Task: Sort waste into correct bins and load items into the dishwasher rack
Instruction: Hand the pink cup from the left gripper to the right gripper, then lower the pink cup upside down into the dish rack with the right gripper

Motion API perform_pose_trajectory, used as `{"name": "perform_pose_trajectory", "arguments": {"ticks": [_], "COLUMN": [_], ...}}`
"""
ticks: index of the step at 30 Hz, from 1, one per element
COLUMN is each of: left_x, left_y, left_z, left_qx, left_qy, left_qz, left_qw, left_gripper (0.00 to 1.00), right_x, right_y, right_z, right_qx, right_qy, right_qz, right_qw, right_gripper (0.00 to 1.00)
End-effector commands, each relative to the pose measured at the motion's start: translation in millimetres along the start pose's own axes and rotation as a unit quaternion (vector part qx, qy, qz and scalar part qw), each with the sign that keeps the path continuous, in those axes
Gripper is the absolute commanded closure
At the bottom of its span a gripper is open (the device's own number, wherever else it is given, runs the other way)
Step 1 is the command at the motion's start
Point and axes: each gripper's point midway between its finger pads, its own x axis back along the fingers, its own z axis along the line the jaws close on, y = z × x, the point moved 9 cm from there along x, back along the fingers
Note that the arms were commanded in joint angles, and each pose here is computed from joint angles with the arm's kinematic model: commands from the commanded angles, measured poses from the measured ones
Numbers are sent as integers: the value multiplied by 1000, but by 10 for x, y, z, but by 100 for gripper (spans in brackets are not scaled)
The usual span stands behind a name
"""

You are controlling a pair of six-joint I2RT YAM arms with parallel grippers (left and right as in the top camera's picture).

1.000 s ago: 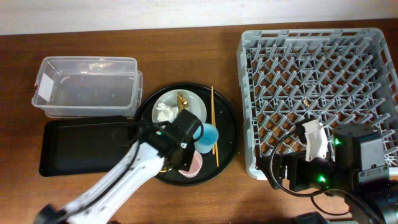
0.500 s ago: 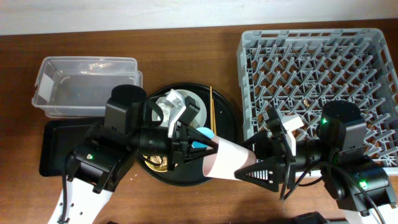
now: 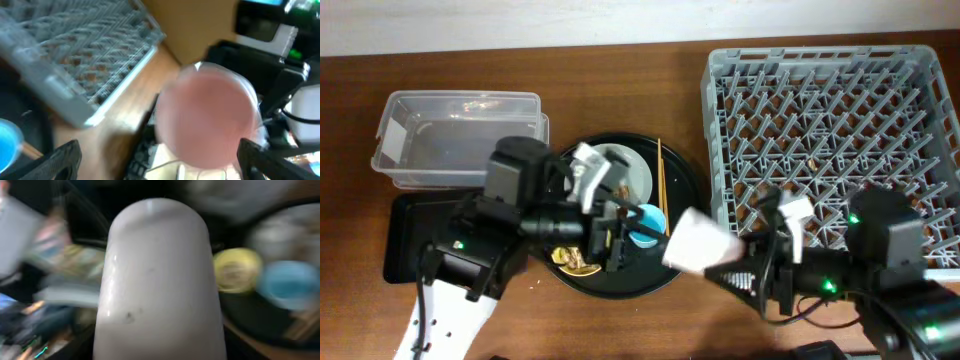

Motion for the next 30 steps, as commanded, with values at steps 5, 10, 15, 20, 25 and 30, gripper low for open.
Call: {"name": "perform_pose_trajectory", "arguments": {"ticks": [5, 10, 15, 20, 25, 30], "left_x": [421, 455, 444, -344, -1084, -1074], "left_y": [-185, -252, -423, -393, -431, -545], "left_z": [77, 81, 231, 829, 1770, 1801], "left_qx": [23, 18, 43, 57, 90, 108], "left_qy": [167, 199, 315, 427, 473, 476], "left_qz": [-41, -34, 17, 128, 164, 200], "left_qw": [985, 979, 948, 893, 861, 849], "left_gripper": [1, 1, 1, 19, 47, 100], "right_x": [684, 90, -35, 477, 655, 656], "right_y": [-165, 93, 202, 199, -166, -168], "right_z": [-630, -1628, -1728, -162, 171, 170], "right_qx": [-198, -273, -295, -134, -118, -119], "right_qy": [-540, -517, -483, -331, -320, -320], "right_qz": [24, 163, 180, -22, -32, -32], "right_qw": [818, 795, 805, 934, 940, 939], "right_gripper": [42, 37, 7, 5, 5, 5]}}
